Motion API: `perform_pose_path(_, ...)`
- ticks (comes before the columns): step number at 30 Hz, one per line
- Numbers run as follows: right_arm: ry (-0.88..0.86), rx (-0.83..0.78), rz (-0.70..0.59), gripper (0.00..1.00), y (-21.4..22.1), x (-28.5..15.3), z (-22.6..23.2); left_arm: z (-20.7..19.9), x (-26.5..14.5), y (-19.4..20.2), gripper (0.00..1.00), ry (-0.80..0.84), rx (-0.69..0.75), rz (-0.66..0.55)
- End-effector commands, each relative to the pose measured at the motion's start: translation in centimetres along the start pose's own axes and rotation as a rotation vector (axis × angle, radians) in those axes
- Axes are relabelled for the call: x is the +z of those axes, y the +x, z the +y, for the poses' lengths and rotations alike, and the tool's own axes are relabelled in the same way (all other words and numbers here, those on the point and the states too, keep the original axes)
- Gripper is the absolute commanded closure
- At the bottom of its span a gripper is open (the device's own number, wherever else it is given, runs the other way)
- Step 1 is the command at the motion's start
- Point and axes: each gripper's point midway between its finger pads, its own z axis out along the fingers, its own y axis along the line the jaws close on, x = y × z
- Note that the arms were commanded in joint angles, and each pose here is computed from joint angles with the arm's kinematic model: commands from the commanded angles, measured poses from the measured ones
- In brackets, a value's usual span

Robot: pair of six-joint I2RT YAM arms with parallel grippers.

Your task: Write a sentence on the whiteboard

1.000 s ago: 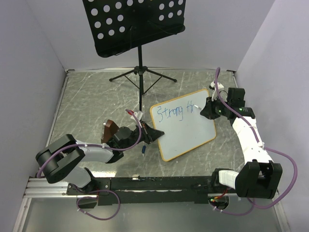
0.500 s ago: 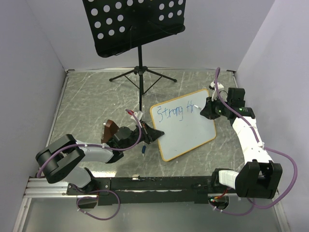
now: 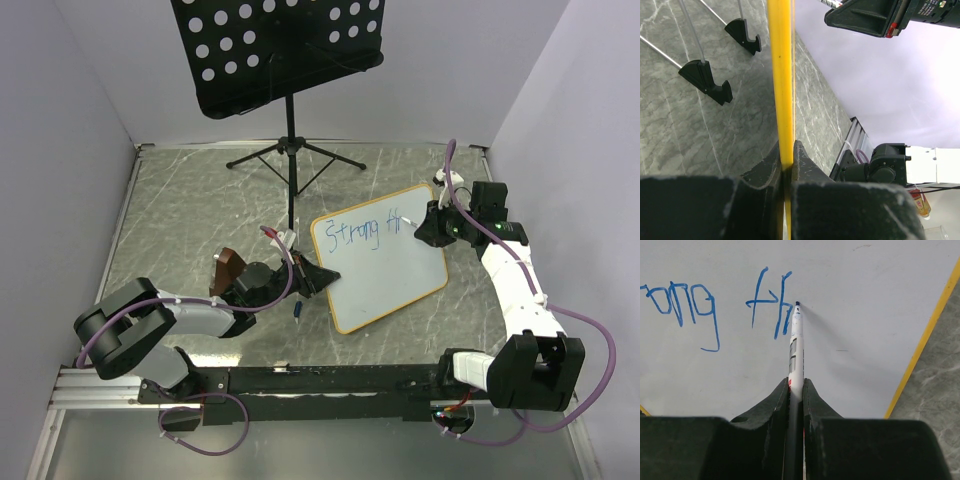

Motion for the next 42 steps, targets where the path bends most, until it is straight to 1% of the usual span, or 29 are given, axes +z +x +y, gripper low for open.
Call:
perform_pose_path(1, -0.006, -0.029, -0.038, 1.0, -0.8, -0.4, 0.1, -3.3, 0.3, -2.3, 0.99, 0.132, 0.053, -0.074)
perform_pose_path(17, -0.006, -0.028, -0.029, 1.0, -0.4, -0.3, 0.1, -3.3, 0.4, -2.2, 0.99, 0.134, 0.047, -0.071)
perform_pose_path(27, 0.0, -0.028, 0.02, 1.0, 1.7, -0.4, 0.2, -3.1, 0.3, -2.4, 0.99, 0.126, 0.048, -0.08)
perform_pose_path(35, -0.004, -0.024, 0.034, 1.0, 2.9, -0.8, 0.6, -3.0, 0.3, -2.4, 0.99, 0.126, 0.048, -0.078)
perform_pose_path(42, -0.007, -0.026, 0.005, 1.0, 1.5, -0.6, 0.4, -3.2, 0.4, -2.3, 0.99, 0.131, 0.047, -0.073)
